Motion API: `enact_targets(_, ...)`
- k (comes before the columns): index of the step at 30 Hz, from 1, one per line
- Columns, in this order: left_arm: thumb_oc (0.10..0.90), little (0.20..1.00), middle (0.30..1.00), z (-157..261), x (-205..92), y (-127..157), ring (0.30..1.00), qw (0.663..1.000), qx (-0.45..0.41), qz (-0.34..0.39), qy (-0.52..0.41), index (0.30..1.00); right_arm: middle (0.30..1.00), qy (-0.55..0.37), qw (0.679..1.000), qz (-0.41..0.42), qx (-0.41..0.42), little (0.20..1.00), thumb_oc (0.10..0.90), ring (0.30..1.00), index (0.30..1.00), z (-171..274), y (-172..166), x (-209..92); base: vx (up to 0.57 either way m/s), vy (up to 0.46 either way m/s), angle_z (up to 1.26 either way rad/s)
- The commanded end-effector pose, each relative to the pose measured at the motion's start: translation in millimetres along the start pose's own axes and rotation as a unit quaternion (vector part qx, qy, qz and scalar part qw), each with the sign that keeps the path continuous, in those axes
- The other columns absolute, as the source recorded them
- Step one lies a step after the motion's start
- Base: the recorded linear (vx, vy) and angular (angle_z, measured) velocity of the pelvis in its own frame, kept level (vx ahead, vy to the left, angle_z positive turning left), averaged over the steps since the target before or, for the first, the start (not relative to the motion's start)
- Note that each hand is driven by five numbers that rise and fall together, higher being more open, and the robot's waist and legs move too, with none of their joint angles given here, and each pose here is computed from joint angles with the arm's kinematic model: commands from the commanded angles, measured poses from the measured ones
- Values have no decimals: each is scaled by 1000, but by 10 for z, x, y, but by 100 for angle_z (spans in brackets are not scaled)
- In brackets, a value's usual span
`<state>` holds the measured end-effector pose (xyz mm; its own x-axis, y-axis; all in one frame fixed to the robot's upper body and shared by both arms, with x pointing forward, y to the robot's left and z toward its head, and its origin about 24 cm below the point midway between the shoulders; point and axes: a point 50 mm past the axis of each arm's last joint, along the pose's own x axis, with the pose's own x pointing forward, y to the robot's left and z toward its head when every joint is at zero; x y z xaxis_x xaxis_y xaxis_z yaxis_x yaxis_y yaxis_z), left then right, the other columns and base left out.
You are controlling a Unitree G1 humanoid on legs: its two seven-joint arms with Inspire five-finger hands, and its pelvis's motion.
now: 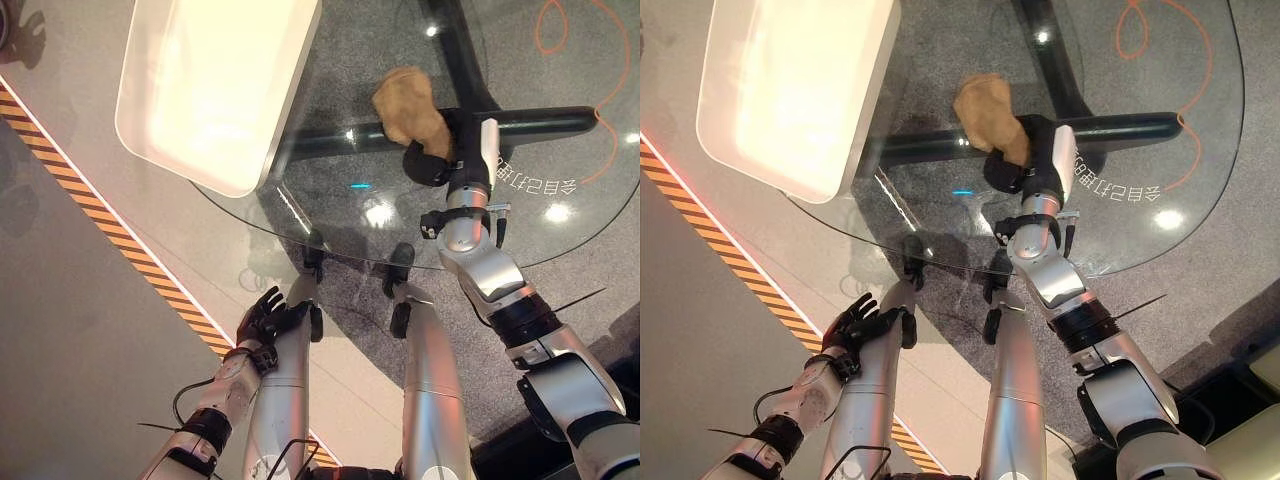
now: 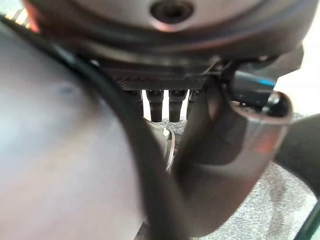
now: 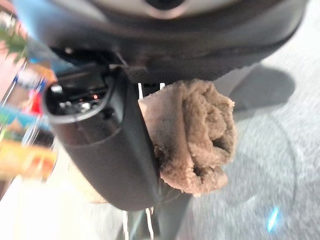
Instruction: Wipe the table with a cloth and put it in the basket.
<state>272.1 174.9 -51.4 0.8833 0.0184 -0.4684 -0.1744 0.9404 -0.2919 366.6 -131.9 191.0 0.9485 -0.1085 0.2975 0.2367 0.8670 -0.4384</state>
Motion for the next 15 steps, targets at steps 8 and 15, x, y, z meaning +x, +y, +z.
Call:
enact_targets(8,800,900,900,-573,-211,-101,900,997,8,-19,81,900,300,-95,985,147,-4,200,100,300,300,378,392,-277,0,0,0)
enact_targets(15,800,900,900,-582,-210,-88,900,996,3,-18,86,900,300,-102,977,188,-10,200,100,300,300,403,460,-318,5,-4,3)
